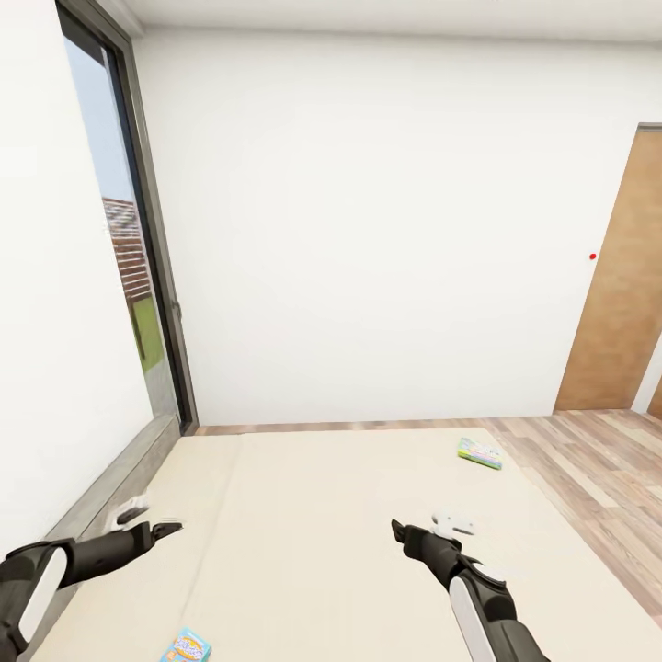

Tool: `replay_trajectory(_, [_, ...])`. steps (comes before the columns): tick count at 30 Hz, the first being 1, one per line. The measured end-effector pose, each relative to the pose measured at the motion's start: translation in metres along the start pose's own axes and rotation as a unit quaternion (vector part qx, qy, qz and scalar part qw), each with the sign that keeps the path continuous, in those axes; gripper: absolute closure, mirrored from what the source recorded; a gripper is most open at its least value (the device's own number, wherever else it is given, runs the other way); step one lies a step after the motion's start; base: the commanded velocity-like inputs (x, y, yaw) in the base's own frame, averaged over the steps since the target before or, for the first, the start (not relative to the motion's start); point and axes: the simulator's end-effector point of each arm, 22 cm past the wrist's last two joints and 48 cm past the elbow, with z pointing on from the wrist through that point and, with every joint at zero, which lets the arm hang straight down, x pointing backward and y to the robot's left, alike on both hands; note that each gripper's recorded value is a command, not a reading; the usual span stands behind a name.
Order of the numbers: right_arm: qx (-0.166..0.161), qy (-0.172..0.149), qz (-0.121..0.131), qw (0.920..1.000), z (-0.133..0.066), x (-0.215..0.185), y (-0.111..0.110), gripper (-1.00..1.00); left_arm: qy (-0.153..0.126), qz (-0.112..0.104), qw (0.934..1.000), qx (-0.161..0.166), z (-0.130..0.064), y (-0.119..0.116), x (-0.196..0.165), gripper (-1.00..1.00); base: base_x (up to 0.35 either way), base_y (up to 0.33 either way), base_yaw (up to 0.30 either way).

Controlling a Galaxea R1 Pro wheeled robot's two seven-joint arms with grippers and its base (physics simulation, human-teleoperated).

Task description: Put all the toys in the child's room - the three board games (two on the bed and one on the table), the two jigsaw puzzles on the table, and the tennis ball on the table - inside the toy box on the table in the child's room.

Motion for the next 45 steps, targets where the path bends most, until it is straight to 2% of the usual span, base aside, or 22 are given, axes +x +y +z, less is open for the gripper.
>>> replay_trajectory(7, [0.003,0.007,-0.001,1.0,0.002,0.007,-0.002,-1.0,-0.003,0.007,0.9966,-0.082,0.012,0.044,0.016,-1.0,0.0,0.0,0.0])
replay_trajectory(16, [0.002,0.015,-0.001,0.9999,0.003,0.013,-0.002,-1.0,-0.01,0.005,0.9829,-0.184,0.019,0.084,0.027,-1.0,0.0,0.0,0.0])
replay_trajectory(18, [0.0,0.016,-0.002,0.9999,0.003,0.013,0.001,-1.0,-0.011,0.004,0.9807,-0.195,0.019,0.087,0.028,-1.0,0.0,0.0,0.0])
replay_trajectory(22, [-0.017,0.017,-0.018,0.9995,0.001,0.013,0.019,-1.0,-0.012,0.004,0.978,-0.208,0.018,0.092,0.029,-1.0,0.0,0.0,0.0])
replay_trajectory(26, [-0.047,0.017,-0.046,0.9977,-0.005,0.009,0.05,-1.0,-0.012,0.005,0.9768,-0.214,0.017,0.093,0.029,-1.0,0.0,0.0,0.0])
replay_trajectory(27, [-0.061,0.023,-0.058,0.9962,-0.01,0.009,0.064,-1.0,-0.012,0.005,0.9765,-0.215,0.017,0.094,0.029,-1.0,0.0,0.0,0.0])
replay_trajectory(31, [-0.08,0.054,-0.076,0.9924,-0.019,0.018,0.085,-1.0,-0.012,0.005,0.9762,-0.216,0.017,0.094,0.029,-1.0,0.0,0.0,0.0])
replay_trajectory(32, [-0.084,0.072,-0.082,0.9905,-0.022,0.025,0.09,-1.0,-0.015,0.006,0.9762,-0.216,0.017,0.094,0.028,-1.0,0.0,0.0,0.0])
replay_trajectory(37, [-0.089,0.098,-0.088,0.9872,-0.027,0.034,0.095,-1.0,-0.028,0.011,0.9757,-0.217,0.018,0.095,0.022,-1.0,0.0,0.0,0.0])
replay_trajectory(45, [-0.091,0.107,-0.088,0.9861,-0.029,0.036,0.095,-1.0,-0.033,0.012,0.9753,-0.218,0.019,0.097,0.024,-1.0,0.0,0.0,0.0])
